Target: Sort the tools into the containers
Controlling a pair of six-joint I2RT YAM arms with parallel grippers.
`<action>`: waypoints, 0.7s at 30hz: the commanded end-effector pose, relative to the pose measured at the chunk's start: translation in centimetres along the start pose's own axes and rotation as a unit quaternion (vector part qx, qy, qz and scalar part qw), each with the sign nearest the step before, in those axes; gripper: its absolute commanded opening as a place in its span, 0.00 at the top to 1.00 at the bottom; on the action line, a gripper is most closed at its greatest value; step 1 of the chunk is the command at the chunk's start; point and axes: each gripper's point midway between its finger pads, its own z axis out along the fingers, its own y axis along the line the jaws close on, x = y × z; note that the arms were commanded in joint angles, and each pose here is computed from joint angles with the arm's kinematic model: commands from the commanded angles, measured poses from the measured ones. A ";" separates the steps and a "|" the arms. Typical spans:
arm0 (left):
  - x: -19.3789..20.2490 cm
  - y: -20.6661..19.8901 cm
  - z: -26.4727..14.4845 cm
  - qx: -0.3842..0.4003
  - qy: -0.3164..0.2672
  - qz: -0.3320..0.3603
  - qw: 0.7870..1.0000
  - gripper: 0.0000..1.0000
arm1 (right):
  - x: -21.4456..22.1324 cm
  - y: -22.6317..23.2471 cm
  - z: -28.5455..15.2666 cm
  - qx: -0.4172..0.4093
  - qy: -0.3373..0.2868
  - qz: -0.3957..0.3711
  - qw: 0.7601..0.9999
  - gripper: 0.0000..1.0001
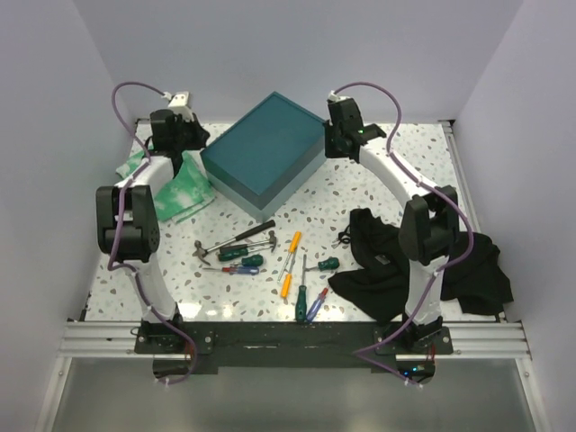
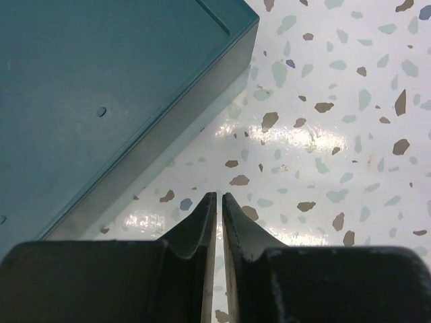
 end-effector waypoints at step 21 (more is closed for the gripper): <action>-9.1 -6.1 -2.8 0.068 -0.071 0.047 0.994 1.00 | 0.3 -1.8 3.0 0.013 0.000 0.005 1.000 0.92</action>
